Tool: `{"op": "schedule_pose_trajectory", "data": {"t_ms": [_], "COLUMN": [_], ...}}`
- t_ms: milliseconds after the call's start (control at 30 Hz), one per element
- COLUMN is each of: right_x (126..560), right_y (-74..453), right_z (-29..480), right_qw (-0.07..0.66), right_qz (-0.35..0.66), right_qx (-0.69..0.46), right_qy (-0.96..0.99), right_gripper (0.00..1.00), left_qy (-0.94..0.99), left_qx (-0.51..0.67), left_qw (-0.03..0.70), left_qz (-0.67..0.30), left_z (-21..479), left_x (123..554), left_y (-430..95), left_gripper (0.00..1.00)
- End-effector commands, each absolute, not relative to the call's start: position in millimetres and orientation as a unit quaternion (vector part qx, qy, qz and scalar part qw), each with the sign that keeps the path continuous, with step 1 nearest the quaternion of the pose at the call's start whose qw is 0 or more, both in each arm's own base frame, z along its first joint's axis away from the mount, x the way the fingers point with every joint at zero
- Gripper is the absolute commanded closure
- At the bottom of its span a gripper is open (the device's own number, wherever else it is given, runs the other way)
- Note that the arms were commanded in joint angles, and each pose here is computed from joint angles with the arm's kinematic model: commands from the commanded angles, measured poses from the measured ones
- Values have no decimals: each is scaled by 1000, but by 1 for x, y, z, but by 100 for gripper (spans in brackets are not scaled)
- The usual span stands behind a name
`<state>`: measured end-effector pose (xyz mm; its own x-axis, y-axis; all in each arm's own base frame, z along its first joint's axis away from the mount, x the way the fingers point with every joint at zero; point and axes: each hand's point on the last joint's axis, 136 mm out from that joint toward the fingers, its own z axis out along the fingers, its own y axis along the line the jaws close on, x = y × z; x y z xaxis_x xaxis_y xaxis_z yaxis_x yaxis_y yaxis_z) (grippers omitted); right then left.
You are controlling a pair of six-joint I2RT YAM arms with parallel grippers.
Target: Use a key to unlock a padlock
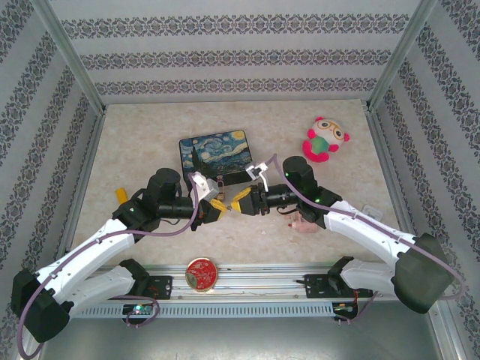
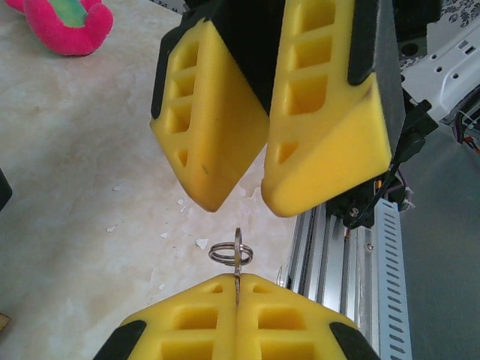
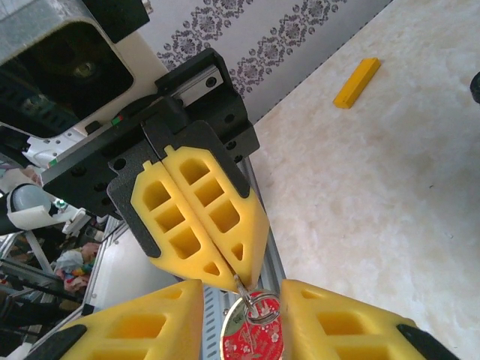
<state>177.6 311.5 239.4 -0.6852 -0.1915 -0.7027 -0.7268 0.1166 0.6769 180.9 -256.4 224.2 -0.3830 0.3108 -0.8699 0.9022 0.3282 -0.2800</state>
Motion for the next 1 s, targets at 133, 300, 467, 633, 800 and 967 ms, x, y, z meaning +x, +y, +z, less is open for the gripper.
{"op": "schedule_pose_trajectory", "data": {"t_ms": [133, 300, 467, 633, 800, 967], "right_x": [168, 166, 164, 165, 164, 163], "right_y": [321, 325, 328, 329, 329, 328], "right_z": [254, 254, 251, 247, 247, 246], "right_qw": [229, 222, 213, 208, 206, 206], "right_qz": [593, 595, 596, 595, 596, 595], "right_qx": [-357, -361, -364, -362, -363, -364], "right_qy": [685, 683, 684, 687, 686, 687], "right_gripper": [68, 71, 72, 74, 81, 92], "left_qy": [712, 715, 716, 712, 713, 714], "left_qx": [413, 408, 402, 401, 399, 397], "left_qw": [384, 382, 386, 390, 390, 392], "left_qz": [-418, -420, -421, -424, -424, -423], "left_z": [238, 237, 239, 241, 241, 241], "left_x": [184, 184, 186, 185, 185, 185], "left_y": [-257, -256, -255, -254, -253, -252], "left_gripper": [100, 100, 100, 100, 100, 100]}}
